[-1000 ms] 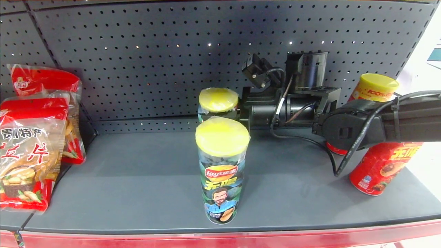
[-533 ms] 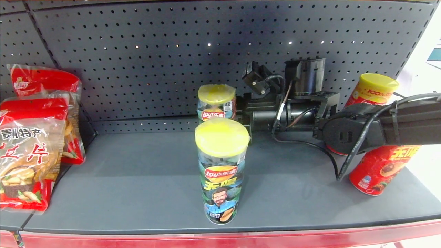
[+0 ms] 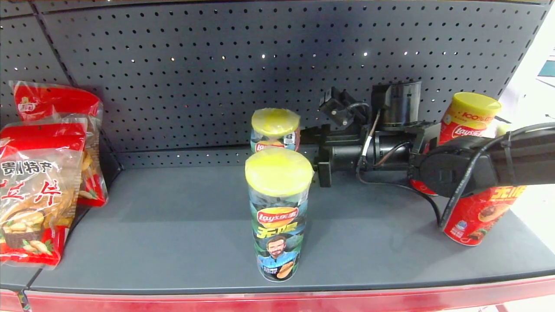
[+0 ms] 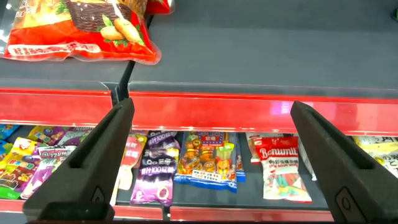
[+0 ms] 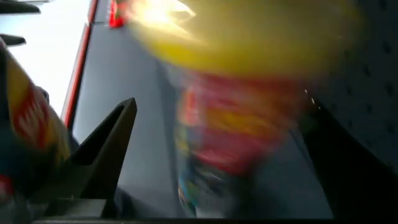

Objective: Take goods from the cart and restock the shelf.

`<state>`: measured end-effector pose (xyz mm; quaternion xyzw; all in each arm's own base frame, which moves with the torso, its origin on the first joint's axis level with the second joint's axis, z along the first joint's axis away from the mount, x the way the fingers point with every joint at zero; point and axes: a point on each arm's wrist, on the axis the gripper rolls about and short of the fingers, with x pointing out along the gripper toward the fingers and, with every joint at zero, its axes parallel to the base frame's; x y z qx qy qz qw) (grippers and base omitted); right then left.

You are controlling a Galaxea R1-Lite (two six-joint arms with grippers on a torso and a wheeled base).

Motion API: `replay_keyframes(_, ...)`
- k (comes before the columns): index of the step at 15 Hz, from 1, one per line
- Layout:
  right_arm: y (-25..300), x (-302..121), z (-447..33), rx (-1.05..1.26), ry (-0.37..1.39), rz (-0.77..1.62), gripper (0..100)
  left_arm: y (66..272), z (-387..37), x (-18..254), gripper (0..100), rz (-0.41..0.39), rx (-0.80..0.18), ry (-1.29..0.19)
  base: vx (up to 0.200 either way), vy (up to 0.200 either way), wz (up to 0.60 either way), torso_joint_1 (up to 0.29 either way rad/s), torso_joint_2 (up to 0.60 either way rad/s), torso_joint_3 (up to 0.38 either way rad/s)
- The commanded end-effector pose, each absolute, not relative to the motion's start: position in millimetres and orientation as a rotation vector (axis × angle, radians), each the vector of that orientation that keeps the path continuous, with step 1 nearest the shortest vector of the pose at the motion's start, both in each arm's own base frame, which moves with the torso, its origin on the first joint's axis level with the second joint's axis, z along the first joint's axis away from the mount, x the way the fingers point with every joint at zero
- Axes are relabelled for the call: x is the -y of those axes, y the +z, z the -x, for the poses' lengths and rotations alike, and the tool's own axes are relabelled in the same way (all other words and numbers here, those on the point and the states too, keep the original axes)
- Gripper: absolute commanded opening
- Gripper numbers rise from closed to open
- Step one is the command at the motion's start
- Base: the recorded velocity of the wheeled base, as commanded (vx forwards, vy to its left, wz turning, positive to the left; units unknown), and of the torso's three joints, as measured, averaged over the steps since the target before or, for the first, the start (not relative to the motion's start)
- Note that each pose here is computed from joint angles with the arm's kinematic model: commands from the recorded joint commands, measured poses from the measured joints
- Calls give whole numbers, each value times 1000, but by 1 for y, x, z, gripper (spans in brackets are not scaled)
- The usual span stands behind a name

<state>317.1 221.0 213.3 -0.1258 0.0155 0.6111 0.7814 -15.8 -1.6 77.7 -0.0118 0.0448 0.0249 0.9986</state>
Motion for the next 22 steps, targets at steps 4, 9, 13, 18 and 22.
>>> replay_keyframes(4, 215, -169, -301, -80, 1227, 267, 100, 78, 16, 2, 100, 24, -91, 50, 0, 0, 0, 0, 0, 0)
replay_keyframes(9, 212, -143, -268, -115, 1203, 266, 100, 78, 16, 2, 100, 24, -91, 50, 0, 0, 0, 0, 0, 0)
replay_keyframes(13, 212, -147, -256, -107, 1233, 278, 100, 78, 16, 2, 100, 24, -91, 50, 0, 0, 0, 0, 0, 0)
replay_keyframes(18, 215, -163, -230, -85, 1326, 285, 100, 78, 16, 2, 100, 24, -91, 50, 0, 0, 0, 0, 0, 0)
replay_keyframes(22, 204, -161, -208, -123, 1375, 285, 100, 78, 16, 2, 100, 24, -91, 50, 0, 0, 0, 0, 0, 0)
